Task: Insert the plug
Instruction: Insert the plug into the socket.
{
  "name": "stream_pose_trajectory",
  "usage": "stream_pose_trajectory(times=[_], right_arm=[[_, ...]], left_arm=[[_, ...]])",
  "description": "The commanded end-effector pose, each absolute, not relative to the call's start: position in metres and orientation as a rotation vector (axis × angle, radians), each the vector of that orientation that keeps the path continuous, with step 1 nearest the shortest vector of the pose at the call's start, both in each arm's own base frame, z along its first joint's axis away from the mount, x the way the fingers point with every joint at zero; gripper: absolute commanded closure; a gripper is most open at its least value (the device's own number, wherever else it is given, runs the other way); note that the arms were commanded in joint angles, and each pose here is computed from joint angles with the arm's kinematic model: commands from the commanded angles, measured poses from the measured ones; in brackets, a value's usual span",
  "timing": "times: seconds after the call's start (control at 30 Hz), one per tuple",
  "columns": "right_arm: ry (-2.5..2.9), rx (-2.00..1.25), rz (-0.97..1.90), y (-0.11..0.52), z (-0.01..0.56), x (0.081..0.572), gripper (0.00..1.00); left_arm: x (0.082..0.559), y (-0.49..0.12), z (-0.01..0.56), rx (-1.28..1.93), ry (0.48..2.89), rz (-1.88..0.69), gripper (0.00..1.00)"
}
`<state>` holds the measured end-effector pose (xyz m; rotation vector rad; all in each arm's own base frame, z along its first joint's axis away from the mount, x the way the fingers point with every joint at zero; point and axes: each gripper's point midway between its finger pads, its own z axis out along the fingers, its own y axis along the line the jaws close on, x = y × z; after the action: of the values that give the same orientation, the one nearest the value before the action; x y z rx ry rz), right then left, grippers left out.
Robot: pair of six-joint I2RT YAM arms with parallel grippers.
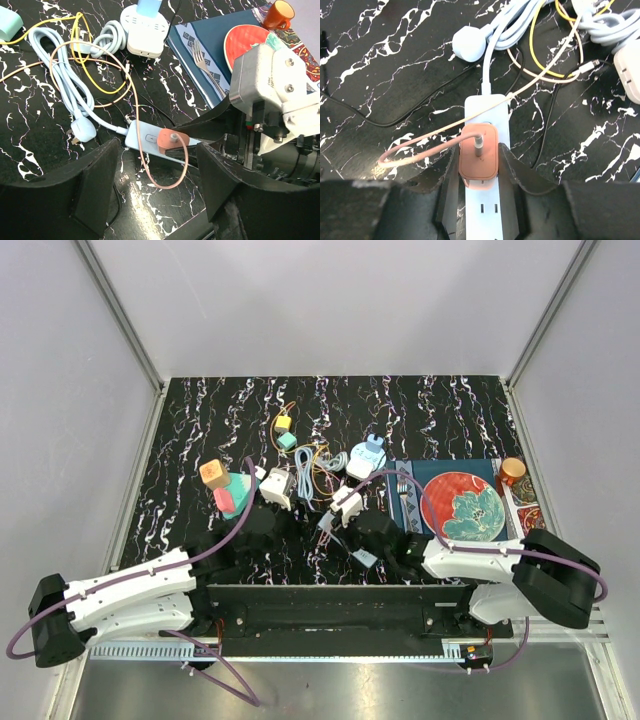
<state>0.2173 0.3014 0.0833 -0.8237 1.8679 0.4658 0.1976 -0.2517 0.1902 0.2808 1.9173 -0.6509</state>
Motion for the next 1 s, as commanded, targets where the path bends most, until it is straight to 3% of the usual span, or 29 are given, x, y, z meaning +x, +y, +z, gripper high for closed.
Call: stream_pose_trajectory(times=[0.0, 0.43, 0.7, 0.97], right_arm=[[2.075, -0.86, 0.413, 0.277, 0.062, 0.197, 0.63], [2.235, -0.81, 0.398, 0.279, 0.066, 0.189, 0.53], [2.263, -0.856, 0.386, 0.281, 0.096, 0.187, 0.28], [2.317, -1.006, 0.322, 0.289, 0.119, 0.193, 0.24]], left_arm=[[0.203, -0.253, 0.201, 0.239, 1.883, -0.651, 0.34], [0.204, -0.25, 0.201, 0.264, 1.89, -0.617, 0.34], [0.208, -0.243, 0.209, 0.251, 1.887, -0.575, 0.32], [0.216, -0.225, 0.236, 0.263, 1.857, -0.525, 0.31]])
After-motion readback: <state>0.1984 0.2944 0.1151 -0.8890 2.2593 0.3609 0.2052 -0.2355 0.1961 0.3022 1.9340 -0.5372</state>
